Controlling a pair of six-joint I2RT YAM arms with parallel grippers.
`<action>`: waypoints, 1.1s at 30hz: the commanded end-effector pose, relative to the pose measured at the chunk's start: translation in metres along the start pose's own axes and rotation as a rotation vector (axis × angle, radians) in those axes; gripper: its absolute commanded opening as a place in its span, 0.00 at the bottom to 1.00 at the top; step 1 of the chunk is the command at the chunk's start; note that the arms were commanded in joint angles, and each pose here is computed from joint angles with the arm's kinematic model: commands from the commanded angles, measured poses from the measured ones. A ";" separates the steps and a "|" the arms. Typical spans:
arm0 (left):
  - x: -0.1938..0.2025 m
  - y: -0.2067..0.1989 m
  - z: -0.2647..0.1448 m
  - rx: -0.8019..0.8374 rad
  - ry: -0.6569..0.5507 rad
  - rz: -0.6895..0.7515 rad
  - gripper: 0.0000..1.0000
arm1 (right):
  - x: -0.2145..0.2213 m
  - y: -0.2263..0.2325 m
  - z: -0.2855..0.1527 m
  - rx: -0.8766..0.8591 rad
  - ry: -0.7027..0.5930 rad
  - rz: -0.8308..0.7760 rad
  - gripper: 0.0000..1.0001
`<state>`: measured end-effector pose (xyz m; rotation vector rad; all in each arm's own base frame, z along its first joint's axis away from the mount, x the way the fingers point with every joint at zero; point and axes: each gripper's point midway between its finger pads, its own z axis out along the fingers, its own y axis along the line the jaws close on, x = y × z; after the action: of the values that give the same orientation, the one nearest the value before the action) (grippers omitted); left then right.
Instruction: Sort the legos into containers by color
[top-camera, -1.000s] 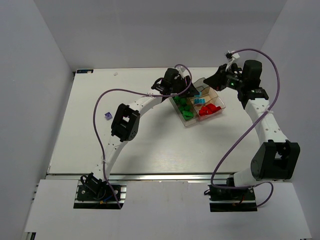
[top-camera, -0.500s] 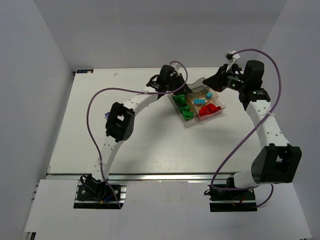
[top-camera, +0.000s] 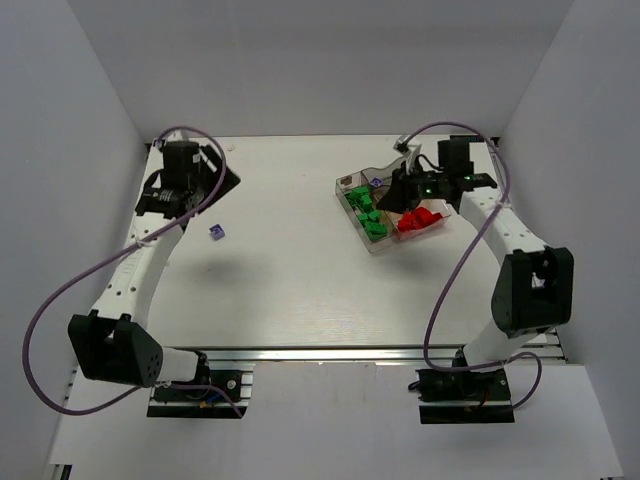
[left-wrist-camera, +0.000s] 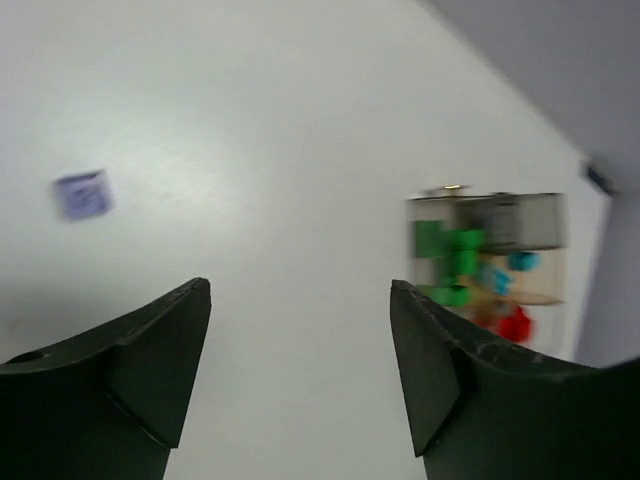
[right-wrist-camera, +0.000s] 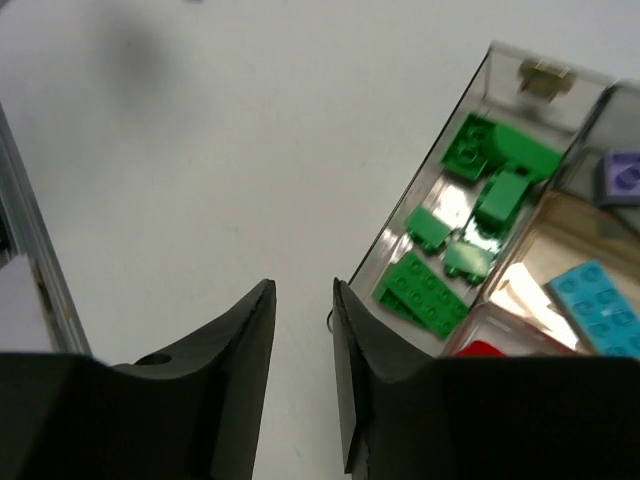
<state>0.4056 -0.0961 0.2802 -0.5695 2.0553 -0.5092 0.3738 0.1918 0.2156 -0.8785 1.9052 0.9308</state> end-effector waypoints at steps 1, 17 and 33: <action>0.065 0.115 -0.004 -0.412 0.185 0.023 0.82 | 0.013 -0.005 0.011 0.017 0.109 0.030 0.34; 0.078 0.196 0.087 -0.496 0.361 0.088 0.89 | 0.021 0.009 0.030 -0.021 0.197 0.030 0.66; 0.090 0.203 0.123 -0.449 0.418 0.050 0.38 | 0.015 0.001 0.026 0.016 0.190 0.008 0.66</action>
<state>0.4142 -0.0001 0.0242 -0.7355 2.6719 -0.0928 0.3727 0.2124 0.1685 -0.9656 2.1375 0.8943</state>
